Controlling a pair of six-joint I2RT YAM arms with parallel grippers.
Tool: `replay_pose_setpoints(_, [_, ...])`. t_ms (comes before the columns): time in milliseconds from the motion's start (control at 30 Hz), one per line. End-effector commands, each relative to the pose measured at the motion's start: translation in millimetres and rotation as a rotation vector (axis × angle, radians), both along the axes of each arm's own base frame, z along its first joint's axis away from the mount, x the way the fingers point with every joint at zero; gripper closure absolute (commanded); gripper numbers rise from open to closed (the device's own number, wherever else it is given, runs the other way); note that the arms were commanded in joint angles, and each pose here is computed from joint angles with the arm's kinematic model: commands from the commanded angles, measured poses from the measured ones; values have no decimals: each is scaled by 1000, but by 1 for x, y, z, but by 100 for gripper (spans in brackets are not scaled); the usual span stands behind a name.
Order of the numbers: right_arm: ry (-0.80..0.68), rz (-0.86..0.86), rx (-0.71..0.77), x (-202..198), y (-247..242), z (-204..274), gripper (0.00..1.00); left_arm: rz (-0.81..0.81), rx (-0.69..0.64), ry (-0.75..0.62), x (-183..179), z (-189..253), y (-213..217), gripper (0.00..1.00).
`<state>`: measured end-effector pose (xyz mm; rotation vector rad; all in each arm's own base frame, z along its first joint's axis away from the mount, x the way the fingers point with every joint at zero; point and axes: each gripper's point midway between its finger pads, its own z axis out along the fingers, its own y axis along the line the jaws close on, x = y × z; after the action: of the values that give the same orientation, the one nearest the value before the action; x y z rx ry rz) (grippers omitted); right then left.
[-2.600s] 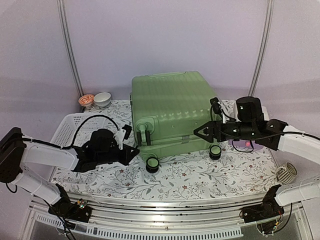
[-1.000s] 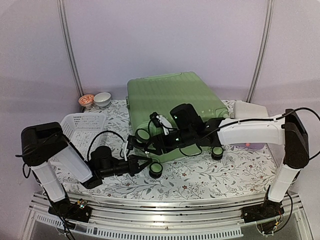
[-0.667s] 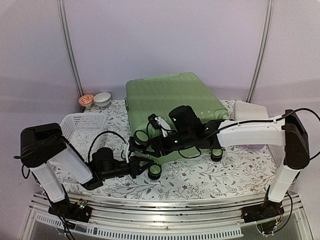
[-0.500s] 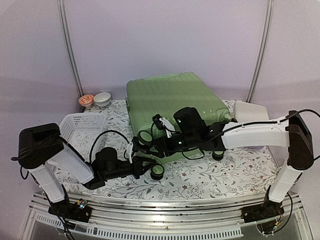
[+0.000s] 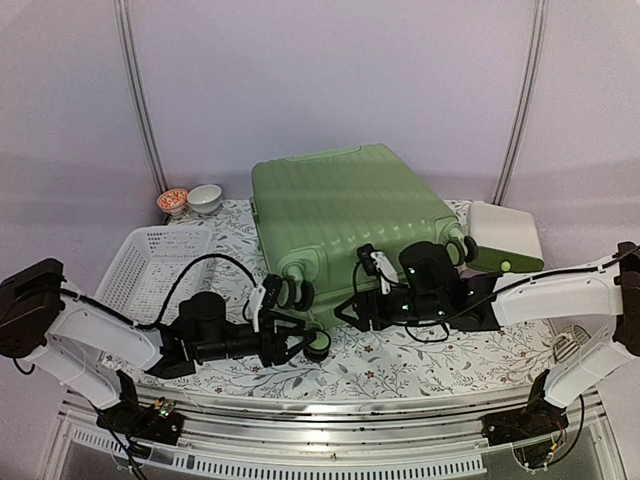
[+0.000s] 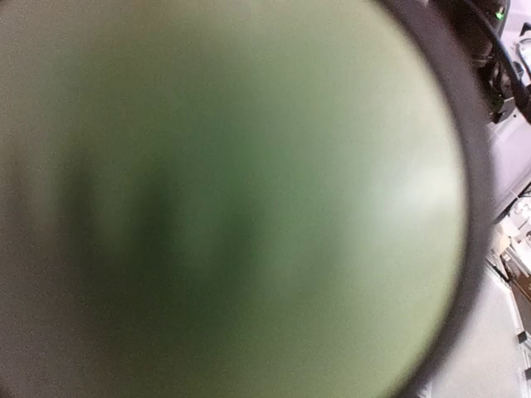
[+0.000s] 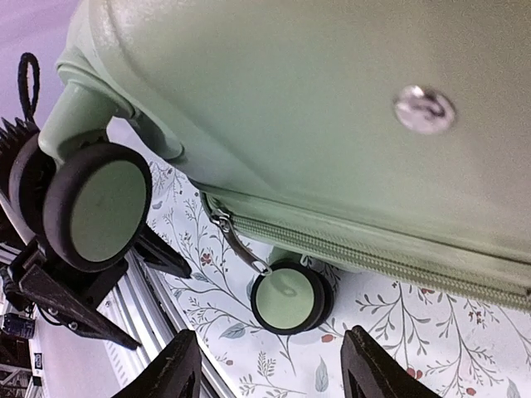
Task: Open, take out, and arrange the luggage
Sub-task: Unzip the zipper of the luggage, then grab the zipper of the luggage.
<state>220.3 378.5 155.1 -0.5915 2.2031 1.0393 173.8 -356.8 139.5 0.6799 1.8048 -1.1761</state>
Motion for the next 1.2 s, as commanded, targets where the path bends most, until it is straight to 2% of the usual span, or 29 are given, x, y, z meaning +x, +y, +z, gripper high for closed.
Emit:
replay_pose_setpoints(0, [-15,-43,75,-1,-8,11,41,54,144,42,-5,-25,24,42])
replay_pose_setpoints(200, [-21,-47,121,-11,-10,4,41,198,208,79,3,-17,59,20])
replay_pose_setpoints(300, [-23,-51,136,-13,-6,1,41,248,192,66,5,-3,74,4])
replay_pose_setpoints(333, [-26,-55,141,-13,-5,0,41,247,171,47,3,3,77,2])
replay_pose_setpoints(500, [-27,-74,219,-14,2,4,43,238,3,-38,-7,31,96,2])
replay_pose_setpoints(633, [-37,-88,263,-13,10,4,48,250,-41,-65,-8,47,106,3])
replay_pose_setpoints(833, [-35,-58,290,-16,28,-7,50,246,-71,-104,-11,66,111,4])
replay_pose_setpoints(1167, [-56,-10,313,-18,41,-26,50,204,-16,-83,-15,56,105,4])
